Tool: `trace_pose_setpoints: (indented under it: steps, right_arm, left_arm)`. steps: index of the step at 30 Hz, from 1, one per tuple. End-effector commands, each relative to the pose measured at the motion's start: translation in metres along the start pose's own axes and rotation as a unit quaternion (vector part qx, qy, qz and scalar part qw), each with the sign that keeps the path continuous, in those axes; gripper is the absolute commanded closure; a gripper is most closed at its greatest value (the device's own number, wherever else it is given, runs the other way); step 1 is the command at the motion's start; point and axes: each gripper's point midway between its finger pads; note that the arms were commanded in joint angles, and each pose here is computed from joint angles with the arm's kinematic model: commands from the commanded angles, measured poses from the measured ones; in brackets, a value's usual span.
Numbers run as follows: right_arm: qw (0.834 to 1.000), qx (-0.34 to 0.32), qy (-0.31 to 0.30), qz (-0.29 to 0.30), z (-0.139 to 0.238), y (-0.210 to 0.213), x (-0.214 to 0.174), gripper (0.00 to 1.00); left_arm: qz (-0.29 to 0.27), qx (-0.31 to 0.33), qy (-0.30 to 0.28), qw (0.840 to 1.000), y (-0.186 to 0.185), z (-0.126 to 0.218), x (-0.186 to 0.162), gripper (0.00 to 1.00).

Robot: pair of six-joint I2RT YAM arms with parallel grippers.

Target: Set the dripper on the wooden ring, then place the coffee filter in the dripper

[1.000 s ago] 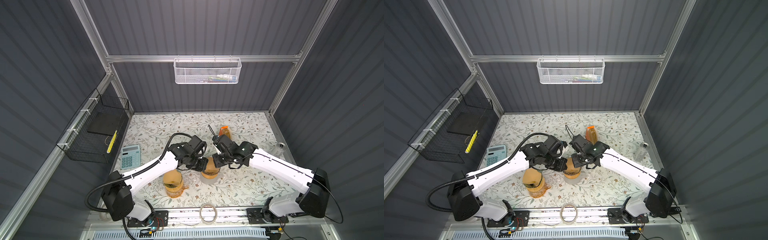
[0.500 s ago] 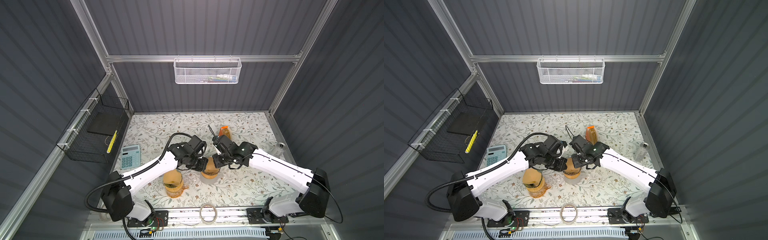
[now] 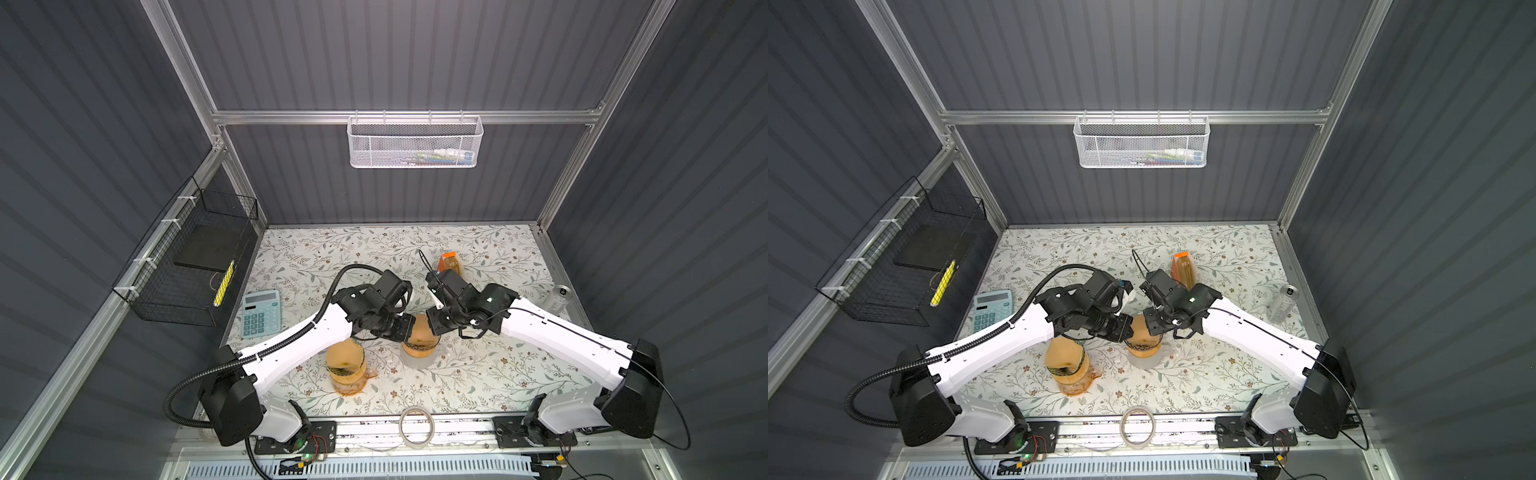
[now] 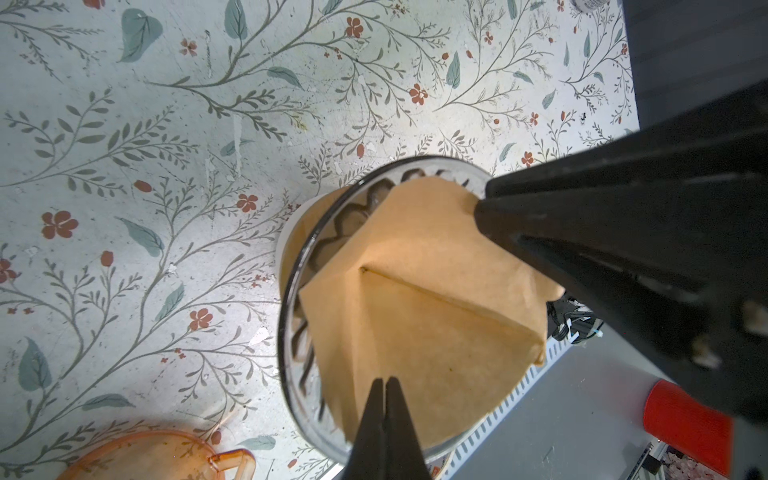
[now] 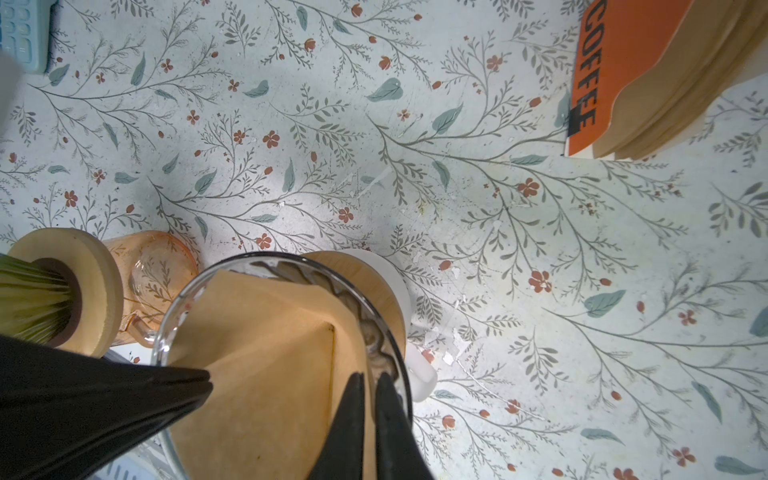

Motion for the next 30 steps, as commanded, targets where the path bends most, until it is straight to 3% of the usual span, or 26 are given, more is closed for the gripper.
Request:
trace_pose_setpoints:
  steps: [1, 15, 25, 28, 29, 30]
  right_arm:
    - [1.0, 0.007, -0.013, -0.001, 0.014, 0.003, 0.006, 0.86]
    - [1.0, 0.009, -0.029, -0.004, 0.025, 0.003, 0.011, 0.84]
    - [0.998, 0.01, -0.054, -0.001, 0.037, 0.003, 0.021, 0.85]
    - [0.998, 0.012, -0.067, 0.001, 0.043, 0.001, 0.025, 0.82]
    - [0.997, 0.016, -0.072, -0.001, 0.046, -0.001, 0.028, 0.79]
    - [0.997, 0.017, -0.076, -0.001, 0.049, -0.003, 0.029, 0.77]
  left_arm:
    - [-0.003, -0.018, -0.025, 1.0, -0.013, 0.015, 0.009, 0.97]
    - [-0.004, -0.026, -0.061, 0.998, -0.019, 0.03, 0.019, 0.97]
    - [0.005, -0.005, -0.131, 0.991, -0.019, 0.053, 0.045, 0.94]
    - [0.01, 0.005, -0.164, 0.986, -0.018, 0.063, 0.058, 0.9]
    - [0.013, 0.009, -0.179, 0.984, -0.016, 0.068, 0.064, 0.85]
    - [0.018, 0.011, -0.193, 0.981, -0.014, 0.073, 0.069, 0.7]
Point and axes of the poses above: each gripper's point midway between its finger pads, its own z axis back along the fingers, its own y axis along the line the jaws close on, x = y × z, and after that the axes turned 11 degrees about z, right-handed
